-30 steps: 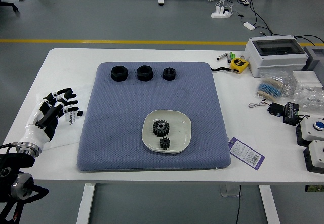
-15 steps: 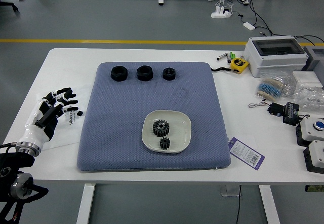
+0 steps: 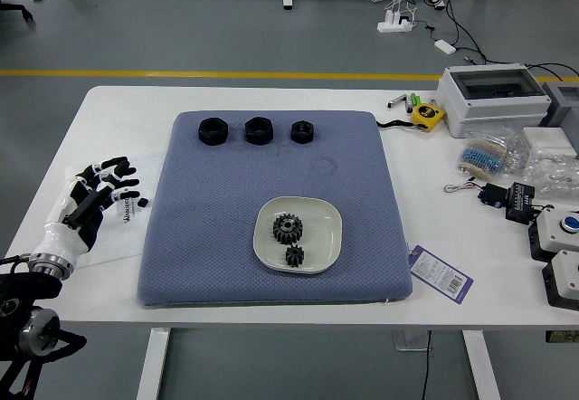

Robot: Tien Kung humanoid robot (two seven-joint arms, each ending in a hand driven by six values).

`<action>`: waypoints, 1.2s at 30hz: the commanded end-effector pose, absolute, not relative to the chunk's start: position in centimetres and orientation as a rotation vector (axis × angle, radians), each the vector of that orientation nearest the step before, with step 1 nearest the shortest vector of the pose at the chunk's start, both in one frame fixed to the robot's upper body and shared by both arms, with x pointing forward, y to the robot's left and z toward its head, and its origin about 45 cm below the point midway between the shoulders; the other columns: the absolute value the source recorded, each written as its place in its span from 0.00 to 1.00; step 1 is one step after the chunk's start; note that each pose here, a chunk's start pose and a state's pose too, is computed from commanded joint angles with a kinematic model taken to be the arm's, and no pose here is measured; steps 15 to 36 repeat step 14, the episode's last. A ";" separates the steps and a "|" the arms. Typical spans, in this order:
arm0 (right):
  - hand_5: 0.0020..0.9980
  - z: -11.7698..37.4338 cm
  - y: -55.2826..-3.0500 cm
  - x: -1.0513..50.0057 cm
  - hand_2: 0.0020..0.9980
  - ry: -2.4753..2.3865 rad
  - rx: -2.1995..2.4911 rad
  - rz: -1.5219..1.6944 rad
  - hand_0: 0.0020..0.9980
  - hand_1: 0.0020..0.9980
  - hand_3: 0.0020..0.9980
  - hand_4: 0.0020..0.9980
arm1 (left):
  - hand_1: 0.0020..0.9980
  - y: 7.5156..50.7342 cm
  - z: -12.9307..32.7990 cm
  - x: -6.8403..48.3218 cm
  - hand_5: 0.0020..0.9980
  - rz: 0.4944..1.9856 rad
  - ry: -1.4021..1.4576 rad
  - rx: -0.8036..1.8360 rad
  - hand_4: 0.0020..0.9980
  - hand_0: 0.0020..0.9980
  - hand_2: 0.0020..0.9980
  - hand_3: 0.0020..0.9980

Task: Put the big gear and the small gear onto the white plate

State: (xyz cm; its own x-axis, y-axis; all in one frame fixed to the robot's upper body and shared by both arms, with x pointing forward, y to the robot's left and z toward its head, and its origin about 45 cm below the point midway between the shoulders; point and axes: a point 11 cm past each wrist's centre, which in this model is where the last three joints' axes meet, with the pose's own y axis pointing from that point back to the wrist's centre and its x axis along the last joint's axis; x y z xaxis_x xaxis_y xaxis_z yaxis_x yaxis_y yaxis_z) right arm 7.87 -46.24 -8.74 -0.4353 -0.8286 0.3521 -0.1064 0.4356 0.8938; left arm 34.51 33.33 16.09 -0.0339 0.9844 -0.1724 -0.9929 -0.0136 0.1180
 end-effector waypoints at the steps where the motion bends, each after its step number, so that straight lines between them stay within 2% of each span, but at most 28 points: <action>1: 0.68 -8.7 -46.2 7.9 0.73 -1.833 0.798 -1.062 0.65 0.65 0.58 0.84 | 0.55 33.3 16.1 34.5 0.42 1.588 0.230 -0.046 0.93 0.47 0.59 0.62; 36: 0.68 -8.8 -46.2 7.7 0.73 -1.831 0.794 -1.064 0.65 0.65 0.58 0.84 | 0.55 33.5 16.1 34.5 0.42 1.590 0.227 -0.043 0.93 0.47 0.59 0.62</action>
